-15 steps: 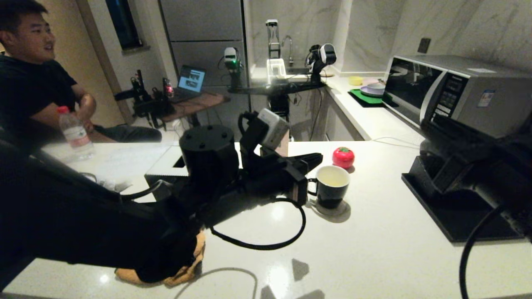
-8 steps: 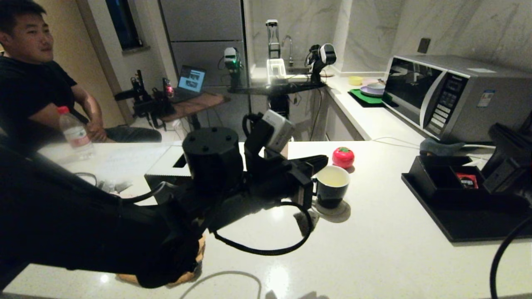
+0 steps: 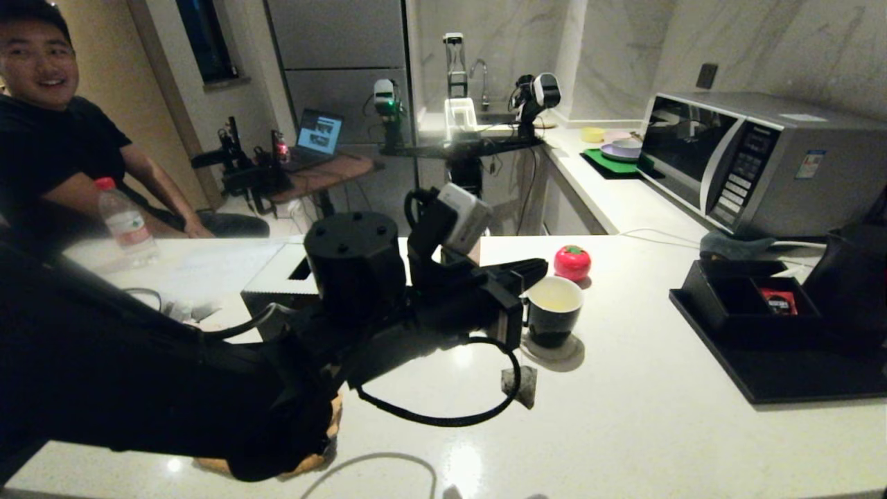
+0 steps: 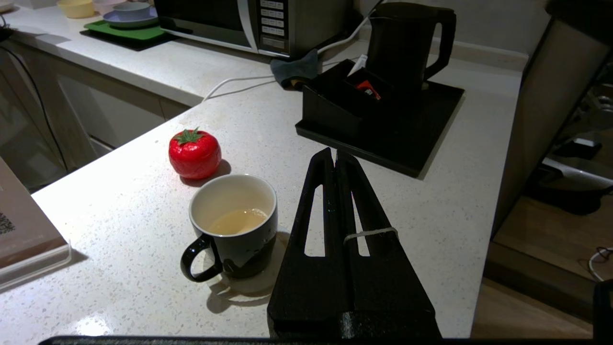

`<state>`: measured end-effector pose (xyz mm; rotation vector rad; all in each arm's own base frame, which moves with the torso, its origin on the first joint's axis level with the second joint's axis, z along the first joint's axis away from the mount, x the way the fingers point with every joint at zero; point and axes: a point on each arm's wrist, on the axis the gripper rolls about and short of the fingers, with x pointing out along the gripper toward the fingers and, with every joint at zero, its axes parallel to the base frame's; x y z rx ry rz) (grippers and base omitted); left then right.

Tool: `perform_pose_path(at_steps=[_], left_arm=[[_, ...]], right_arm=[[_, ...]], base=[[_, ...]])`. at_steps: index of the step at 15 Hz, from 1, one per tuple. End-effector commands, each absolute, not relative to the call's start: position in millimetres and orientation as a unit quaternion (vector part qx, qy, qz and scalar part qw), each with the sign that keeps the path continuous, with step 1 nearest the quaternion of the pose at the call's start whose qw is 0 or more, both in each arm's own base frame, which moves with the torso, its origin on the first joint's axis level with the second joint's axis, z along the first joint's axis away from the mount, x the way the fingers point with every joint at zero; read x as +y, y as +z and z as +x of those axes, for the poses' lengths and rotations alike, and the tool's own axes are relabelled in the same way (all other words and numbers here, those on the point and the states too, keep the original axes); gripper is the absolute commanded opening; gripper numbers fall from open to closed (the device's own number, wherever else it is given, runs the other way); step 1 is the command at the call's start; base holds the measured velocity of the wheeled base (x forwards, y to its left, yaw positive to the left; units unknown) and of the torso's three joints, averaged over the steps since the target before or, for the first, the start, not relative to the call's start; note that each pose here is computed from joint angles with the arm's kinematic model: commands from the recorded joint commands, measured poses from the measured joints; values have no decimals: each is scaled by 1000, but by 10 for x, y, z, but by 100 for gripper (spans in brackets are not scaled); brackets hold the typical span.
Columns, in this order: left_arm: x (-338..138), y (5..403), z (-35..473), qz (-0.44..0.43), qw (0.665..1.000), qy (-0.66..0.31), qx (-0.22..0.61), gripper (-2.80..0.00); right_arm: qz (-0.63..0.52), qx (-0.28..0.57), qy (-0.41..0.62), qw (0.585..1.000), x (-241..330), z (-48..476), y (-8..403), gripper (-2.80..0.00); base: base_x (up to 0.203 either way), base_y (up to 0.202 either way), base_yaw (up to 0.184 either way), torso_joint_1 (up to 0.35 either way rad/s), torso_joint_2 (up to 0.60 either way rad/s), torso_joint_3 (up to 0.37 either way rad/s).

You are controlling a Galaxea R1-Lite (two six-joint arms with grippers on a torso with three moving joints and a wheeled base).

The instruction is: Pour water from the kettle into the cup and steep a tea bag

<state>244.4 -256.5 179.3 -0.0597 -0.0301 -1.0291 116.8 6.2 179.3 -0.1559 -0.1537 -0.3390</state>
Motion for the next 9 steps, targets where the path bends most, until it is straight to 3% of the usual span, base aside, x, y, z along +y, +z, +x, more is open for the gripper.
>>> perform_pose_path(at_steps=[1,5,9], left_arm=[[-2568,1793,2448,-30,870,-493,-17,-280],[-2569,1784,2449,-30,870,-493,-15,-280],[-2567,1789,2447,-30,870,-493,-16,-280]], right_arm=[[-80,-72,-203,973,-32,955,1663,-280],[-80,-45,-246,965,-117,690,1573,-280],[-58,-39,-225,972,-98,265,1381,-280]], base=[[0,0,0,0,0,0],[0,0,0,0,0,0],[0,0,0,0,0,0]])
